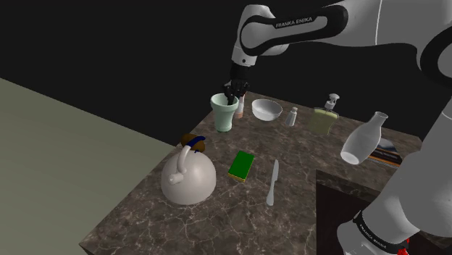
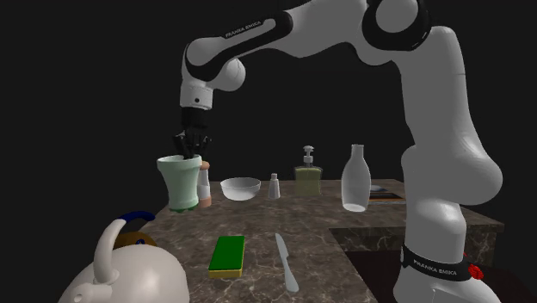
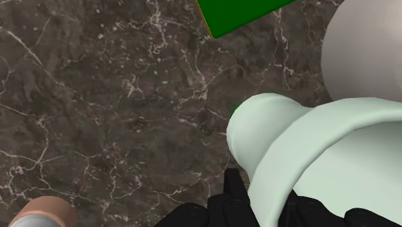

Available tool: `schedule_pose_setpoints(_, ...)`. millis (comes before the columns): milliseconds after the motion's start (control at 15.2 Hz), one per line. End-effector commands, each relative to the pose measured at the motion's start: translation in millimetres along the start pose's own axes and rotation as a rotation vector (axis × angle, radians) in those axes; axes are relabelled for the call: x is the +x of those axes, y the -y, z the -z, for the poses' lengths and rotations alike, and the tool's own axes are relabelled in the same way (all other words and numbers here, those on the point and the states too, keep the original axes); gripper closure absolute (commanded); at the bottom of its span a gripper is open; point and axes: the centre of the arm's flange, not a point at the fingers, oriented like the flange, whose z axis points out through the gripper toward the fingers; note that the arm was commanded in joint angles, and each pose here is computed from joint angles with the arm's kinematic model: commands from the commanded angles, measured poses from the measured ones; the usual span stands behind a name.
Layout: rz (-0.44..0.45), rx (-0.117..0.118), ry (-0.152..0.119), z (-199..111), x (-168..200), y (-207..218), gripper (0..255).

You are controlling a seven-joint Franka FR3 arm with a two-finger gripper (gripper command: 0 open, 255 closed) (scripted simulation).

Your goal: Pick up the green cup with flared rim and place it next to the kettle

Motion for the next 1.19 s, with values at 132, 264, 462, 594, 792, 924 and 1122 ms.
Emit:
schedule_pose_setpoints(132,0.000,0.000,-0.001,-21,-1,-3,255)
schedule_pose_setpoints(264,0.000,0.000,-0.001,-32,-1,-5,255)
schedule_pose_setpoints(462,0.000,0.000,-0.001,-47,-1,-6,255)
schedule_pose_setpoints(594,0.000,0.000,-0.001,-58,-2,-8,255)
schedule_pose_setpoints(792,0.000,0.000,-0.001,-74,-2,-10,255)
schedule_pose_setpoints(924,0.000,0.000,-0.001,-84,-2,-11,255)
schedule_pose_setpoints(1122,0.000,0.000,-0.001,-92,-2,-12,255)
